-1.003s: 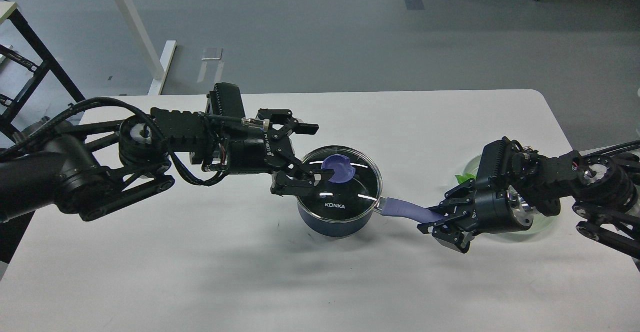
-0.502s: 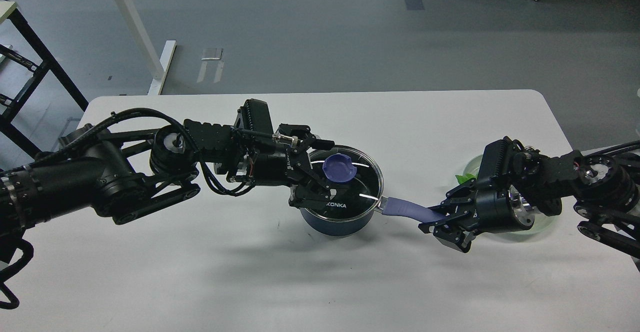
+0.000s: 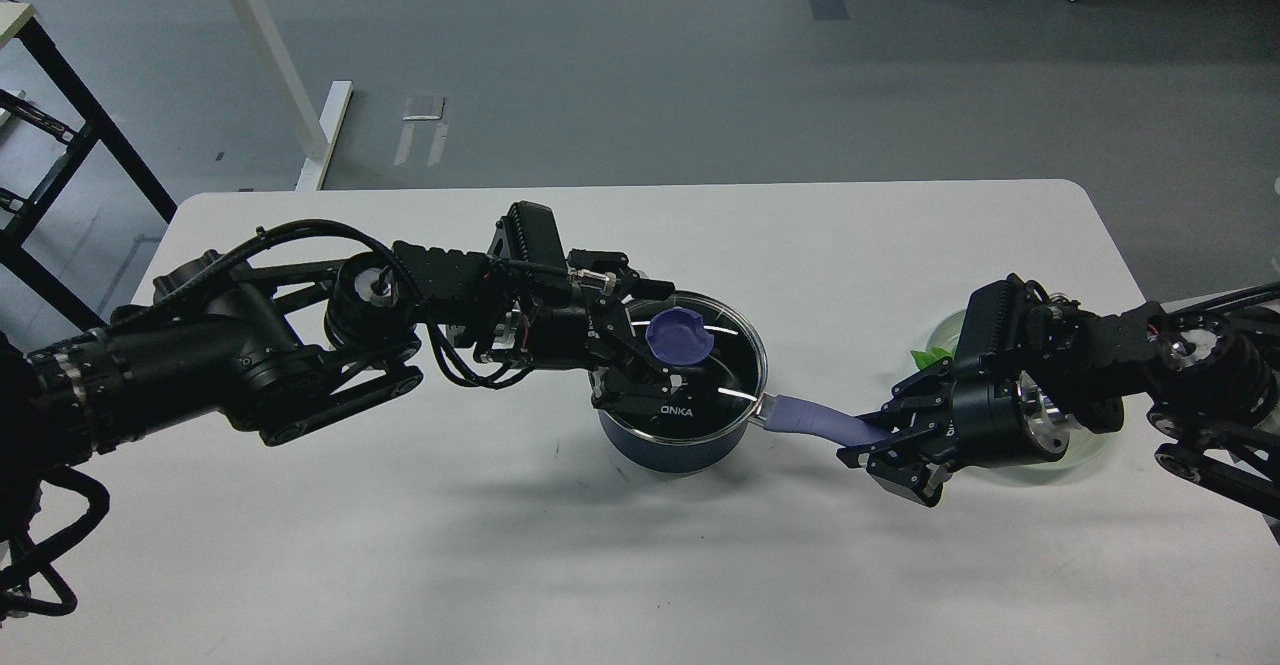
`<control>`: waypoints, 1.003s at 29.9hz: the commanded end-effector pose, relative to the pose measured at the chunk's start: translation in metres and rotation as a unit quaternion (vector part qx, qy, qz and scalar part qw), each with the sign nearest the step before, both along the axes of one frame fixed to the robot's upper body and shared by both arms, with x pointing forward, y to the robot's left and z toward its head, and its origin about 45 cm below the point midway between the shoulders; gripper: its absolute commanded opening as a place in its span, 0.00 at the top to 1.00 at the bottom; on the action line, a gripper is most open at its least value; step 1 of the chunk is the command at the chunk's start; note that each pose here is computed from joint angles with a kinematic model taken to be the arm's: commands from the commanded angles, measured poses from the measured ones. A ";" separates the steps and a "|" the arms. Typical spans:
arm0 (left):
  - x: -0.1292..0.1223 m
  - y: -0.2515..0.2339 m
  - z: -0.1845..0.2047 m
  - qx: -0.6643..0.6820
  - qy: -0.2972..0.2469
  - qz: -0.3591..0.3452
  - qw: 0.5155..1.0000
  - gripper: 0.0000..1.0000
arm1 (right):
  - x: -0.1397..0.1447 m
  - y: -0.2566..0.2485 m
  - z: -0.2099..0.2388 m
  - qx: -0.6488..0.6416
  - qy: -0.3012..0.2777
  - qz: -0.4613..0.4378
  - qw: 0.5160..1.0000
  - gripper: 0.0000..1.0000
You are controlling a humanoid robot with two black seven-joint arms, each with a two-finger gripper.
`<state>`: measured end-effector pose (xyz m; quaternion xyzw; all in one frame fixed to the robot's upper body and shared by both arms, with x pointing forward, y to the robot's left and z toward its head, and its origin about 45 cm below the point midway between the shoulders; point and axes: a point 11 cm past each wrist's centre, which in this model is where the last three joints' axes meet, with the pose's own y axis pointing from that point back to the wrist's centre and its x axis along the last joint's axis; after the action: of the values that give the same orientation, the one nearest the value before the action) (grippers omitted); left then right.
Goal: Open pot lid
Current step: 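Reach the left gripper over the pot and grasp the purple lid knob, then lift the glass lid off the pot with the left gripper, moving it away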
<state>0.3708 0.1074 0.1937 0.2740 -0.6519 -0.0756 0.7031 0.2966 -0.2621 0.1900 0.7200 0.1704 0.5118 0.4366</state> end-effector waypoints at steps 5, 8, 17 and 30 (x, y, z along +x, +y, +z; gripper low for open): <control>-0.001 -0.002 -0.001 0.000 0.002 -0.002 1.000 0.15 | 0.000 0.000 0.000 0.000 0.000 0.000 1.000 0.68; -0.002 -0.002 -0.002 0.000 0.003 -0.002 1.000 0.30 | 0.000 0.000 0.000 0.000 0.000 0.000 1.000 0.68; -0.002 -0.008 0.006 -0.013 -0.003 -0.009 1.000 0.63 | 0.000 -0.002 0.000 -0.001 0.001 -0.003 1.000 0.68; 0.027 0.090 0.070 -0.016 -0.046 0.081 0.996 0.63 | 0.000 -0.001 0.000 0.000 0.000 -0.002 1.000 0.68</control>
<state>0.3945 0.1596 0.2535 0.2934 -0.6652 -0.0196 0.6863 0.2963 -0.2639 0.1899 0.7202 0.1696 0.5103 0.4382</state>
